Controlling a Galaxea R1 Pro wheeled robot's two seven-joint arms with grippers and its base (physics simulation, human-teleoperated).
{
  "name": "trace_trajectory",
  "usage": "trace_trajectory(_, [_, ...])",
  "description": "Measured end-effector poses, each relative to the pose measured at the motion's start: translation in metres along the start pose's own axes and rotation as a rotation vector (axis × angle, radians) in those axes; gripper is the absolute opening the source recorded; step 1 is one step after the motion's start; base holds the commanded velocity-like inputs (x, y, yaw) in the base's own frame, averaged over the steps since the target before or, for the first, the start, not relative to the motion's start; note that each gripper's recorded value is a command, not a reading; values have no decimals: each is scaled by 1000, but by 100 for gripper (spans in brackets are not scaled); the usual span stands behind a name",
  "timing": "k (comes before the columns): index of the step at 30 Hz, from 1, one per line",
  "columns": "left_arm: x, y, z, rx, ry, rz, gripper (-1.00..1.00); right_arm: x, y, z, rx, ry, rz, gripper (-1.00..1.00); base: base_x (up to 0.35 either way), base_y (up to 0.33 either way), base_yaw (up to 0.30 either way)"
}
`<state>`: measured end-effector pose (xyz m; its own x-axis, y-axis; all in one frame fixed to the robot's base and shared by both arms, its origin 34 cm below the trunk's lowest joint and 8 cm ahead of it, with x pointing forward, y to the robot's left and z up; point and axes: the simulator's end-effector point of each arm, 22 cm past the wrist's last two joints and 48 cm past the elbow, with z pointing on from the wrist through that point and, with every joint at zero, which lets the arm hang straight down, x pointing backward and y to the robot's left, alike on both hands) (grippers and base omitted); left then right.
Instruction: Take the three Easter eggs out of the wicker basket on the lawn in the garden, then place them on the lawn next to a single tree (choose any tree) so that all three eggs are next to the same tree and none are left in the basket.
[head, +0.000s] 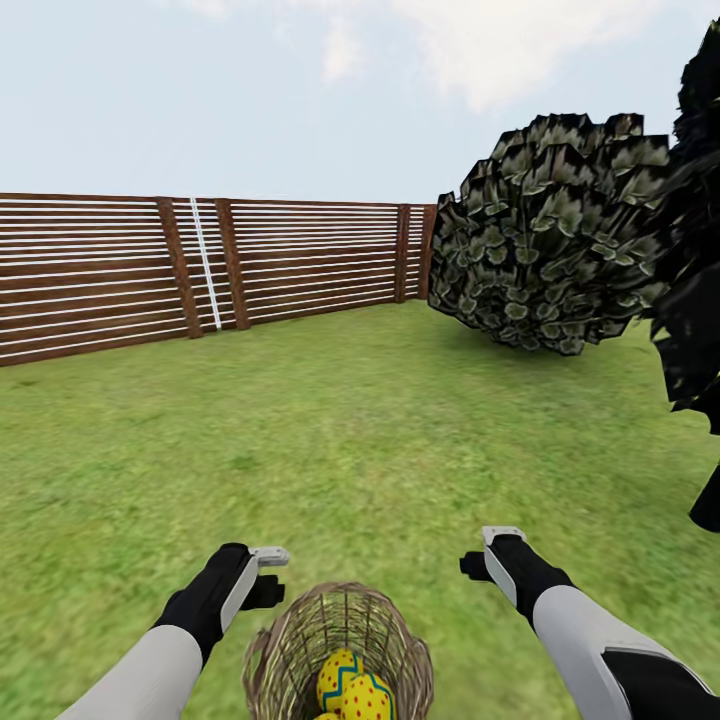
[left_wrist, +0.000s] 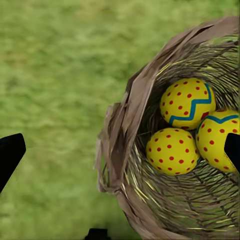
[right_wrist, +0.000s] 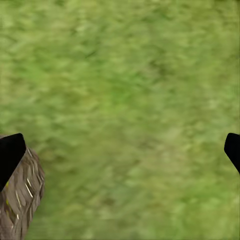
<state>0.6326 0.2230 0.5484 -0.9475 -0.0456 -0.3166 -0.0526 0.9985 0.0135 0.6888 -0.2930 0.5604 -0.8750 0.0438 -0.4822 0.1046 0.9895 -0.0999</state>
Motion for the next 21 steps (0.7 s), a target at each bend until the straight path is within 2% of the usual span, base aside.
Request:
trace_trajectory(10, [1, -8, 2, 12, 1, 3, 100, 2, -1, 2, 1, 2, 0, 100, 17, 1, 0])
trace_trajectory(17, [8, -20, 13, 5, -5, 74, 100, 10, -1, 13, 3, 2, 1, 100, 0, 0, 0])
trace_trajectory(21, [11, -22, 20, 5, -9, 80, 100, 15, -1, 20, 3, 2, 2, 100, 0, 0, 0])
